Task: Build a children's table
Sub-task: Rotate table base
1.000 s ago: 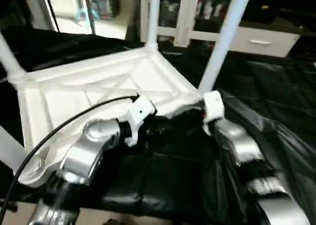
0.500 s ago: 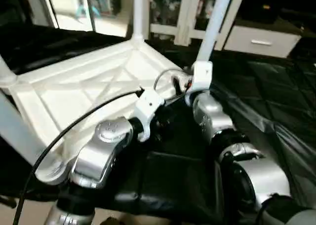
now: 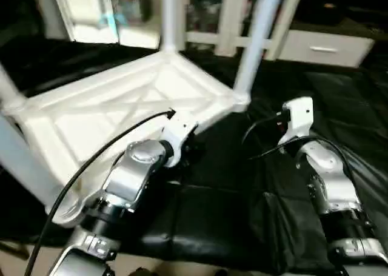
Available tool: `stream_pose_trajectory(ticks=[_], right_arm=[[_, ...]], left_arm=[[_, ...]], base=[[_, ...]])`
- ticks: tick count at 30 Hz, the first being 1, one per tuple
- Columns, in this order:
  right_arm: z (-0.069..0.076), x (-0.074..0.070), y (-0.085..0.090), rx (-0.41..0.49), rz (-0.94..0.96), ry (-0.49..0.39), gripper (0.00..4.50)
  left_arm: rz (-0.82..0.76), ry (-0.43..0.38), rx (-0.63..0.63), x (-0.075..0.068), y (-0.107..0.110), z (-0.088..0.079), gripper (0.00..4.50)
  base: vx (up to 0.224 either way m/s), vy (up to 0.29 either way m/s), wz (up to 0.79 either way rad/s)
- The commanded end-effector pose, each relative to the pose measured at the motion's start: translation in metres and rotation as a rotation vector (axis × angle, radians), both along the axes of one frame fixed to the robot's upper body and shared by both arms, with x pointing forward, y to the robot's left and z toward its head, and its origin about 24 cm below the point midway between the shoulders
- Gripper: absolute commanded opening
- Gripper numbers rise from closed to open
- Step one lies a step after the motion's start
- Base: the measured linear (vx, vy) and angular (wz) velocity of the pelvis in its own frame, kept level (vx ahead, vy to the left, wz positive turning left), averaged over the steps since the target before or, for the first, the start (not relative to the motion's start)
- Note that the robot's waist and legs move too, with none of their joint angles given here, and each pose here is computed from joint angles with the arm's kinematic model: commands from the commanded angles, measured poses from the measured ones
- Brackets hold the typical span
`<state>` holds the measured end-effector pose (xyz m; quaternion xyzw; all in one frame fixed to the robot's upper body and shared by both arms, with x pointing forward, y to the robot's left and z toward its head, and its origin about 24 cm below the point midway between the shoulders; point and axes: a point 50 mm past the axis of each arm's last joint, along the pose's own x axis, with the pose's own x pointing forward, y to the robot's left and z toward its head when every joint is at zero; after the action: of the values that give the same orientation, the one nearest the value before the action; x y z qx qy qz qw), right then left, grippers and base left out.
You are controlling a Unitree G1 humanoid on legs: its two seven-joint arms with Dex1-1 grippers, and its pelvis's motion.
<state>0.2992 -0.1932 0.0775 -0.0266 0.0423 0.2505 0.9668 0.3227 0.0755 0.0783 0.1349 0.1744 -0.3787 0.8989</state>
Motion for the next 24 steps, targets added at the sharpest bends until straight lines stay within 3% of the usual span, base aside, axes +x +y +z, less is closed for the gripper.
stream_pose_trajectory(ticks=[1,2,4,5,6,10,18,24], right_arm=[[0.01,-0.02,0.006,0.02,0.141,0.025,4.08],[0.01,-0.025,0.006,0.022,0.168,0.036,4.08],[0.012,-0.058,0.011,0.026,0.36,0.14,4.08],[0.012,-0.06,0.012,0.026,0.377,0.15,4.08],[0.012,-0.075,0.016,-0.001,0.458,0.204,4.08],[0.012,-0.078,0.018,-0.022,0.422,0.232,4.08],[0.016,-0.091,0.026,-0.011,0.47,0.3,4.08],[0.015,-0.091,0.025,-0.029,0.454,0.311,4.08]], left_arm=[[-0.028,0.008,0.004,0.003,0.0,-0.001,1.84],[-0.035,0.011,0.004,0.003,-0.001,-0.002,1.84],[-0.023,0.028,0.024,0.007,0.001,-0.008,1.84],[-0.021,0.029,0.026,0.007,0.001,-0.009,1.84],[-0.012,0.036,0.041,0.01,0.003,-0.014,1.84],[0.027,0.06,0.052,0.015,0.007,-0.022,1.84],[0.172,-0.007,0.089,0.036,0.021,-0.027,1.84],[0.199,-0.068,0.097,0.048,0.022,-0.022,1.84]], base=[[0.0,0.0,0.0],[0.0,0.0,0.0],[0.0,0.0,0.0],[0.0,0.0,0.0],[0.0,0.0,0.0],[0.0,0.0,0.0],[0.0,0.0,0.0],[0.0,0.0,0.0]])
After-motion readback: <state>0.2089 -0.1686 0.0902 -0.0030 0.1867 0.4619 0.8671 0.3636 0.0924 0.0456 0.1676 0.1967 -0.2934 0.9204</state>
